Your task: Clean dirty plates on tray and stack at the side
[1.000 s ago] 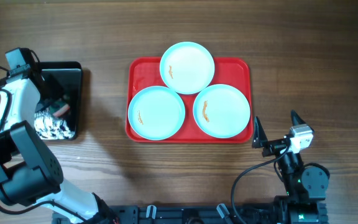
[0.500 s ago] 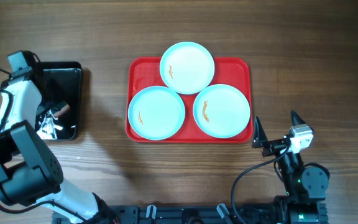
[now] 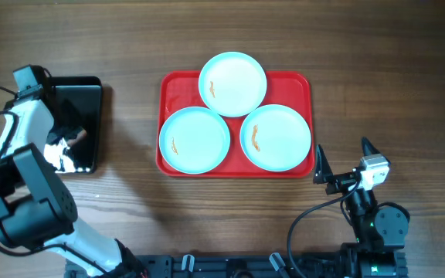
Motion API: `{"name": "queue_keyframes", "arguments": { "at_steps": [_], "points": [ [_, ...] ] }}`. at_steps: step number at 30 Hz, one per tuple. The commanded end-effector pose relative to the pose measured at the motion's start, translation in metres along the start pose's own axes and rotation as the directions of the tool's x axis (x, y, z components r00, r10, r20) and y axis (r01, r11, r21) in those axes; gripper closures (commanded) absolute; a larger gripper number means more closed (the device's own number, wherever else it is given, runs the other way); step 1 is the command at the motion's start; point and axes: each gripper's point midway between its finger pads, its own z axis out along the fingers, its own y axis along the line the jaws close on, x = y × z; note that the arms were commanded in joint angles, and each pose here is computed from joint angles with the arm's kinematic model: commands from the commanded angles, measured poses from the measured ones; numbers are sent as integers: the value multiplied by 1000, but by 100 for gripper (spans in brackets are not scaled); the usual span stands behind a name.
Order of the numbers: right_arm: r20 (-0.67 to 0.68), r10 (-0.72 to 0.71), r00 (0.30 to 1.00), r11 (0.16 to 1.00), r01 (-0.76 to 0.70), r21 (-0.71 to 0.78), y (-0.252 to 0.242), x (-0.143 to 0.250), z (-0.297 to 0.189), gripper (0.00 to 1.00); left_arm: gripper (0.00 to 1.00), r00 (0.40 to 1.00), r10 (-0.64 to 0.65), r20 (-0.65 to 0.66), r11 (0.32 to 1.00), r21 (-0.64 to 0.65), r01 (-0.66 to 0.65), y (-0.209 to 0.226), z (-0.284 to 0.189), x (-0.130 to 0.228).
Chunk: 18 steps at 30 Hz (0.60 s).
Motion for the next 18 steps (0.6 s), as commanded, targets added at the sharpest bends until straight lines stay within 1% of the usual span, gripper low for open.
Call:
{"name": "queue_keyframes", "arguments": {
  "at_steps": [1,4,10,18],
  "points": [
    [13,-19,1000,1000,19,8,-1,-3,0,0,40,1000,1,-24,1000,-1,-1,2,12,6],
    [13,-20,1000,1000,20,8,-1,-3,0,0,40,1000,0,-15,1000,2,0,1,12,3],
    [13,-20,1000,1000,20,8,-1,-3,0,0,44,1000,-1,-11,1000,4,1,1,12,2],
    [13,-19,1000,1000,19,8,-1,-3,0,0,44,1000,-4,-6,1000,5,4,0,16,1]
  ]
}}
